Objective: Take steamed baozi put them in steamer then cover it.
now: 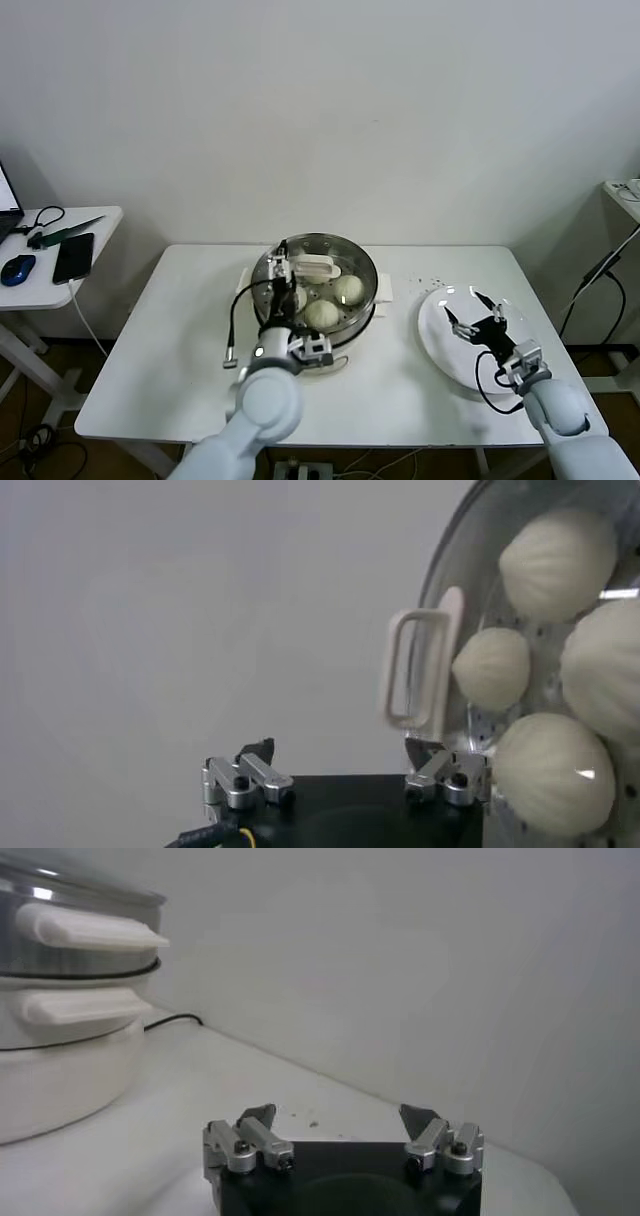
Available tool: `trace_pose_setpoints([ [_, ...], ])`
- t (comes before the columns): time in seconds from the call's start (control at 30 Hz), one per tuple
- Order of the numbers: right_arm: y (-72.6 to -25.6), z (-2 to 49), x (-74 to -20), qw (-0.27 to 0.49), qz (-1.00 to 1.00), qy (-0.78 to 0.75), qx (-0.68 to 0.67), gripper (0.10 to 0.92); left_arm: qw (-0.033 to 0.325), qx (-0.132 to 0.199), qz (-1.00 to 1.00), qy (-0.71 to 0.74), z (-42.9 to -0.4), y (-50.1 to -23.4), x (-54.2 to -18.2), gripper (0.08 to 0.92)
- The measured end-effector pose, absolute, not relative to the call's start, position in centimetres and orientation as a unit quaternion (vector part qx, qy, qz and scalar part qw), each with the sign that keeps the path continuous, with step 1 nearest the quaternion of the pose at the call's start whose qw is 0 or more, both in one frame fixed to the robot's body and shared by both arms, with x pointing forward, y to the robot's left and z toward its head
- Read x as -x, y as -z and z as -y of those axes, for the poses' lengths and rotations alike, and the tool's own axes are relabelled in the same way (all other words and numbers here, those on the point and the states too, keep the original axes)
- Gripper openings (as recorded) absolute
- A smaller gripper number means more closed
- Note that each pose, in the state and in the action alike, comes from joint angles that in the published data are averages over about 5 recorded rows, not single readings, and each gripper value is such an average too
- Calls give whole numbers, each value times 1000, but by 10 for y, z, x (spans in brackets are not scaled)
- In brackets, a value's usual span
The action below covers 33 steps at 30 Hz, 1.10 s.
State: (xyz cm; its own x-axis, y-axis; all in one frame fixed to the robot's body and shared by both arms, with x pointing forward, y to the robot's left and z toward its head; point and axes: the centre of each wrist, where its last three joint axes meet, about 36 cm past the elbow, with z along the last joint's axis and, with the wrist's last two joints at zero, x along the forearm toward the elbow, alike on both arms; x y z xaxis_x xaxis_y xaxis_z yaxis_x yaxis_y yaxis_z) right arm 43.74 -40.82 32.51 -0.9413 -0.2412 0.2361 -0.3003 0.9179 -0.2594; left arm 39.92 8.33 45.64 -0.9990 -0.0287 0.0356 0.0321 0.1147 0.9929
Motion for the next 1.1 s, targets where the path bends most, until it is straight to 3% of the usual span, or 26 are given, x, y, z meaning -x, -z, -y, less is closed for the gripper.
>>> trace_pose_setpoints([
  [0.23, -329, 405, -434, 98, 976, -140, -135, 823, 9, -24, 773, 634, -111, -471, -382, 823],
  [0.37, -330, 402, -431, 94, 977, -136, -134, 823, 18, -36, 792, 609, -135, -475, -375, 823],
  [0.6, -333, 397, -425, 87, 979, -129, -132, 823, 38, -25, 844, 534, -188, -470, -370, 823],
  [0.83, -337, 391, -418, 76, 980, -125, -132, 823, 60, -5, 921, 386, -241, -447, -357, 823],
  [1.1, -339, 384, -403, 61, 984, -108, -129, 823, 78, -19, 975, 209, -283, -402, -329, 823],
])
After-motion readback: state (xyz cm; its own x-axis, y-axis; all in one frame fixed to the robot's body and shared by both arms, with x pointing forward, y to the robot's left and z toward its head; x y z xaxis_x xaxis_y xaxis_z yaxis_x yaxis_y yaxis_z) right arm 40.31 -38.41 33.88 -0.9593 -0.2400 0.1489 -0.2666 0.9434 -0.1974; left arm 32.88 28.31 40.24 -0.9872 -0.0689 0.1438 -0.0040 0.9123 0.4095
